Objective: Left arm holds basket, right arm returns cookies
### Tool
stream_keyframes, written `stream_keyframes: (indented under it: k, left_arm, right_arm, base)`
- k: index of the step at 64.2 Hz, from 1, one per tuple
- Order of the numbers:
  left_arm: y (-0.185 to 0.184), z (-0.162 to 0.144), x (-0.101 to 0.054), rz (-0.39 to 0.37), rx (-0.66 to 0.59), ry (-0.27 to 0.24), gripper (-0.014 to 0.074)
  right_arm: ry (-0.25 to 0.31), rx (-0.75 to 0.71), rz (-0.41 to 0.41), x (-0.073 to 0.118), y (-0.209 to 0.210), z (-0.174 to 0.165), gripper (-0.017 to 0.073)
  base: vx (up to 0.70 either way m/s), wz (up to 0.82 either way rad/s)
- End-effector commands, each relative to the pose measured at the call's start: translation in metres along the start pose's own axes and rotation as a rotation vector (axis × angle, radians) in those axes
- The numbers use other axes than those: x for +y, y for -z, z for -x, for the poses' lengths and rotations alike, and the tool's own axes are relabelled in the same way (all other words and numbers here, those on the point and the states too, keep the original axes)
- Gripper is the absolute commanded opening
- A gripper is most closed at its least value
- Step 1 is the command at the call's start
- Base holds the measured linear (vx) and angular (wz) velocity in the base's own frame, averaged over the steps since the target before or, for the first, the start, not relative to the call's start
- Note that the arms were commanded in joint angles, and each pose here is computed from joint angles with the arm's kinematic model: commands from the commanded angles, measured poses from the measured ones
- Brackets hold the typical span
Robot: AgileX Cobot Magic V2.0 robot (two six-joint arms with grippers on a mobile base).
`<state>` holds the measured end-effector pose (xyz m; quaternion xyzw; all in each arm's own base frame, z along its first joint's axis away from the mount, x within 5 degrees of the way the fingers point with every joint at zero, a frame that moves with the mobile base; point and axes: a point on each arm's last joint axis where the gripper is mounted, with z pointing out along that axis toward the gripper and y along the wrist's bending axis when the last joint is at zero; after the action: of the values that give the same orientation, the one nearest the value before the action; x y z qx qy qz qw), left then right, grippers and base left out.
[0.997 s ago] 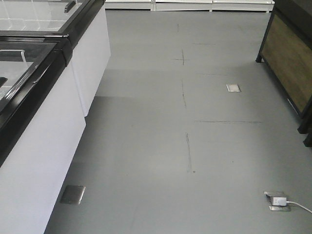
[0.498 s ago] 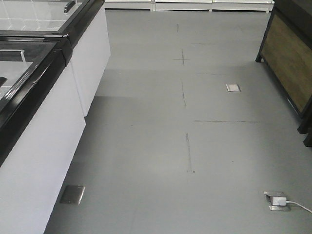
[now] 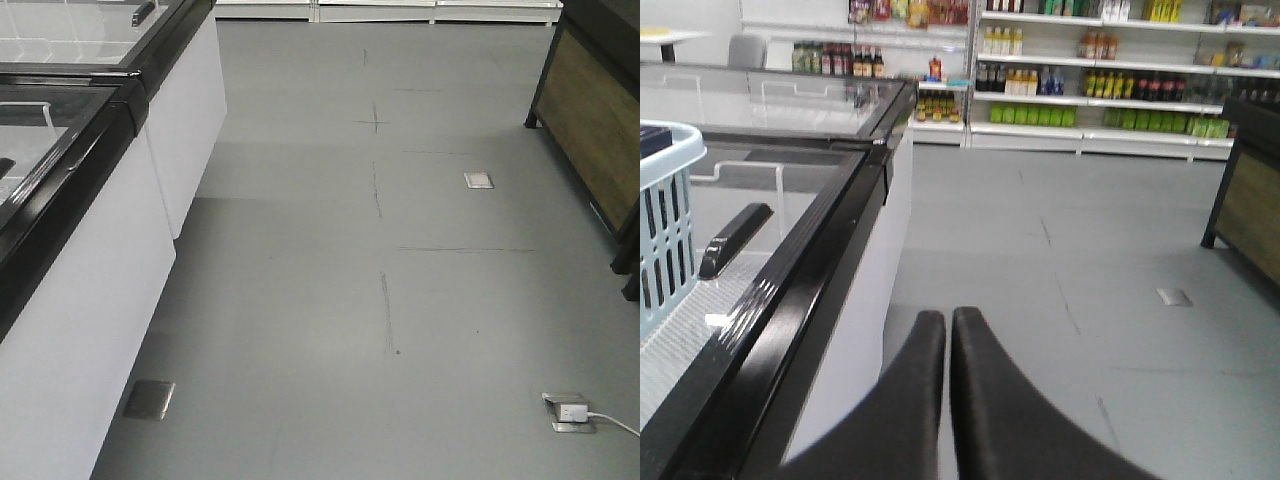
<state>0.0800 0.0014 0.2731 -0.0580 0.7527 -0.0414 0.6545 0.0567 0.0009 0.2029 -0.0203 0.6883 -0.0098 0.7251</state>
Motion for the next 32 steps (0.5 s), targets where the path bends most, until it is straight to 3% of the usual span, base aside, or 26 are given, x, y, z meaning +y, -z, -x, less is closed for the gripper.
stream_keyframes:
  k: [1,32]
  left_arm:
    - [-0.006,0.0153,-0.0034,-0.017,-0.032,0.009,-0.0006]
    - [-0.0103,0.0152,-0.0036,-0.014,-0.012,0.006,0.0022]
  right_arm:
    - [0.006,-0.081,-0.005,-0.0002,0.0011,0.0062,-0.0008]
    - [0.006,-0.081,-0.005,-0.0002,0.0011,0.0062,-0.0008]
  base:
    - [0.0,0.0]
    - [0.0,0.0]
